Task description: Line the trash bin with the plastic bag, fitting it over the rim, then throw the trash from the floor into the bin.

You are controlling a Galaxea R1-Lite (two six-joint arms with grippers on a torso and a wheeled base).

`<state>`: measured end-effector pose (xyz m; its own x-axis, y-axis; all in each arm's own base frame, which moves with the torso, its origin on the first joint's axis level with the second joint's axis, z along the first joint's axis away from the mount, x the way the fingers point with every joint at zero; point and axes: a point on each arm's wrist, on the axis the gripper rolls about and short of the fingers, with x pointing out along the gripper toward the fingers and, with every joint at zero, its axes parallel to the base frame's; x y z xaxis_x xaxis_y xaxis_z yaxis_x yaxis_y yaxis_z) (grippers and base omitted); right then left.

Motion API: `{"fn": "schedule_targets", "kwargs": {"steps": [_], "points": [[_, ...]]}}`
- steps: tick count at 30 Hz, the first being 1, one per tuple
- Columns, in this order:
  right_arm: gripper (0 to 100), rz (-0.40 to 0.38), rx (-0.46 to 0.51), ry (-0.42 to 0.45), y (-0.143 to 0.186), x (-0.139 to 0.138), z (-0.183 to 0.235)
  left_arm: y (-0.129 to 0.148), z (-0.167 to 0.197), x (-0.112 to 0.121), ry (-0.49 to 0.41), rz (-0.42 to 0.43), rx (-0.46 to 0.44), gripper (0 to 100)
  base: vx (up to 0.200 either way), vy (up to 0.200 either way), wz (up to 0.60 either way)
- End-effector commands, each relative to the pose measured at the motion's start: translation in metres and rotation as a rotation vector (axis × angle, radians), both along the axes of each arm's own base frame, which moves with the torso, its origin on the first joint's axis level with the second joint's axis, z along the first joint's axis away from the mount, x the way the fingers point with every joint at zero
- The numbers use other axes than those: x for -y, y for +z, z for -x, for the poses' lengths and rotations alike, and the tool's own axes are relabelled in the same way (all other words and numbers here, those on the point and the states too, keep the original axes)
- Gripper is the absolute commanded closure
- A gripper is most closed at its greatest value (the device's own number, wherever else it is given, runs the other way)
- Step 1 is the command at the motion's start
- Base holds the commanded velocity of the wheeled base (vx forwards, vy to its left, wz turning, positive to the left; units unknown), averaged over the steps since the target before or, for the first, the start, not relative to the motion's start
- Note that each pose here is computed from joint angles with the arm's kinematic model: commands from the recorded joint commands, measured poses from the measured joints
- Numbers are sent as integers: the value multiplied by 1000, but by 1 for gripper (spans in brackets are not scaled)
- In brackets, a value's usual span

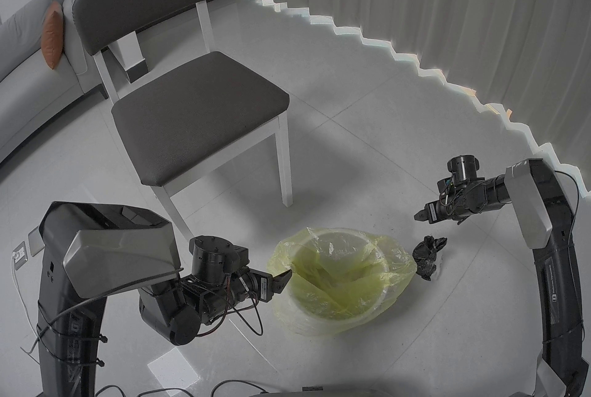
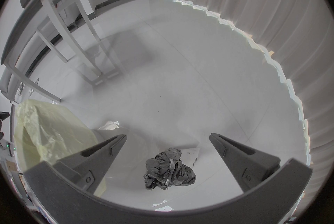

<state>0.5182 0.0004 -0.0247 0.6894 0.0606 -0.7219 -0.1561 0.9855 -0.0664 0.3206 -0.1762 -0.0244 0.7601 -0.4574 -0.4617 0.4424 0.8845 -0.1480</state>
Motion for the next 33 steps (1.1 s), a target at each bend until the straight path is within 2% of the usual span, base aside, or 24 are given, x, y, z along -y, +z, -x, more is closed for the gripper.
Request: {"fn": "schedule_targets", "kwargs": {"steps": [1, 10, 17, 26, 27, 33], "points": [[0, -1, -46, -8, -33, 5, -3, -7, 1, 0, 0, -9, -16, 0, 0, 0, 0], [0, 6, -99, -12, -45, 10, -1, -17, 0, 0, 1, -5, 0, 0, 0, 0, 0], [0, 9, -156, -14, -50, 10, 1, -18, 0, 1, 1, -6, 2, 0, 0, 0, 0], [0, 14, -182, -15, -63, 10, 3, -17, -2, 1, 3, -2, 6, 0, 0, 0, 0], [100, 13, -180, -16, -63, 10, 3, -17, -2, 1, 2, -3, 7, 0, 0, 0, 0], [100, 16, -204, -21, -60, 11, 6, -17, -1, 0, 4, -4, 4, 0, 0, 0, 0]]}}
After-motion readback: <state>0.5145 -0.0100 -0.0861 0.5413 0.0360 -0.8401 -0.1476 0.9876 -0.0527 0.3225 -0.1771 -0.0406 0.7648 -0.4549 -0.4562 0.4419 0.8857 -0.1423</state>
